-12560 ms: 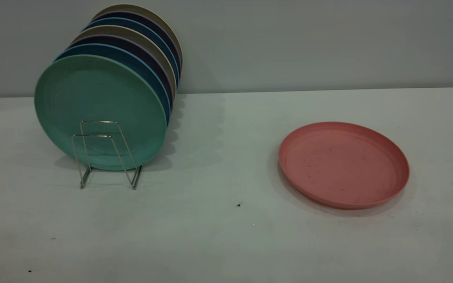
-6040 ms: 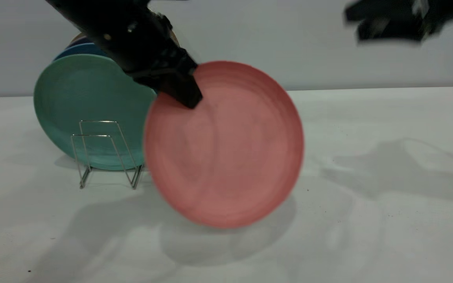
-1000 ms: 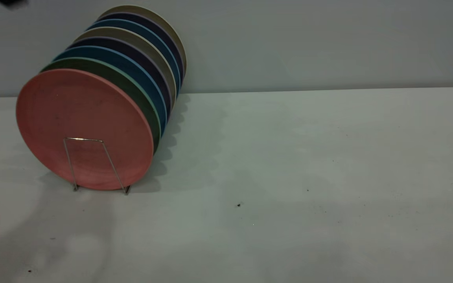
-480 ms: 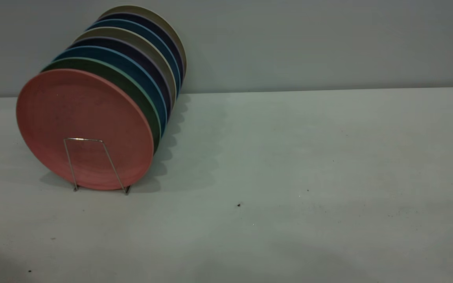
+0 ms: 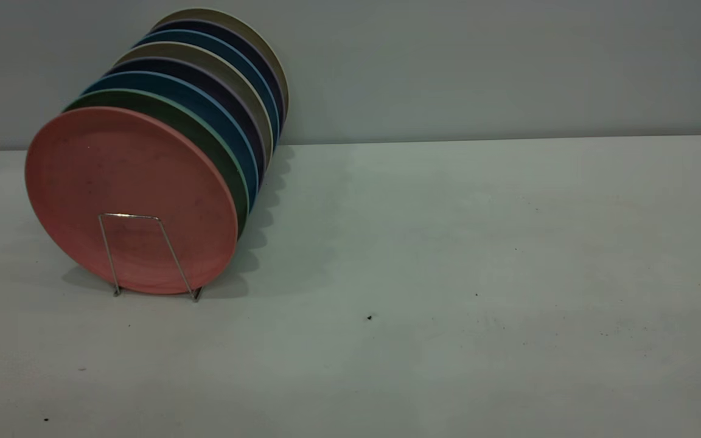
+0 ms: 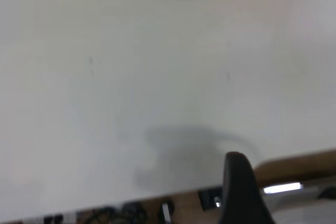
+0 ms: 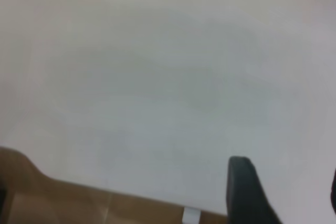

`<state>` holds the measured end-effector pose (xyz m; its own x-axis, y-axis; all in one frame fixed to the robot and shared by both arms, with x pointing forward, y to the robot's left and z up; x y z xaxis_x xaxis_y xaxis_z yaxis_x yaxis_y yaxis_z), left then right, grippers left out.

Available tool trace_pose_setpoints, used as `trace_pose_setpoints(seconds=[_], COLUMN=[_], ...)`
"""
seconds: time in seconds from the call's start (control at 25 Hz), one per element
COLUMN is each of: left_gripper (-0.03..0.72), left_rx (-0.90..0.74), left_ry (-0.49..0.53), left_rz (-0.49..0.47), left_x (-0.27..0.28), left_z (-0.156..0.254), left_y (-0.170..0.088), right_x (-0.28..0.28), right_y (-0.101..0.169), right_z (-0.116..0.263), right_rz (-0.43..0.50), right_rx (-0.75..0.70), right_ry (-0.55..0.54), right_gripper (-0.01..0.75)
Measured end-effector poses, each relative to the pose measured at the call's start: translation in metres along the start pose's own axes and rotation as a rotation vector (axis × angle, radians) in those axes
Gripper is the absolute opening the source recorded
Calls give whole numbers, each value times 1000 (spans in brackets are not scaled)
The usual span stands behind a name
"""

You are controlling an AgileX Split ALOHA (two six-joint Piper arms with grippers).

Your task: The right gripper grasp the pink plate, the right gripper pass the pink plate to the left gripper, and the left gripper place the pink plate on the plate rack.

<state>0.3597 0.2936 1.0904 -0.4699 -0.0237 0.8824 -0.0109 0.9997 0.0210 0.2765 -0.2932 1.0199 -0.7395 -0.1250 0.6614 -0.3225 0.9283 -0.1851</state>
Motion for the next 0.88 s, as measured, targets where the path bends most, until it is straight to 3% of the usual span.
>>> trace_pose_setpoints(seconds=[0.24,0.44,0.68,0.88], left_gripper=[495,495,495,495], left_rx=[22,40,54,49], left_ry=[45,15,-94,-109], left_rz=[5,12,40,77], left_x=[-26,-40,-38,-38], left_z=[59,91,103,107], left_y=[5,8,8,5], right_x=[9,14,14,14], right_y=[2,3,3,3], right_z=[6,9,9,9], right_rz=[4,9,8,8], right_rx=[13,9,8,8], right_ry=[-85,-134,-134,-134], right_gripper=[401,397,396,395])
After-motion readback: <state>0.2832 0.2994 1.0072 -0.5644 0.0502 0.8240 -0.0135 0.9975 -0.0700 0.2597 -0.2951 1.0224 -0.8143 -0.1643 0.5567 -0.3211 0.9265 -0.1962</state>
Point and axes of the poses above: a point on each arm's last joint axis where the gripper is mounted, x pointing back along that axis away from the gripper, y along the wrist's bending axis when the last joint is at zero, z = x × y, the point moved 3 cm from there along -x, pointing out along that axis toward the gripper, and after that the axes turned 10 degrees about x, right-handed, at the moved point
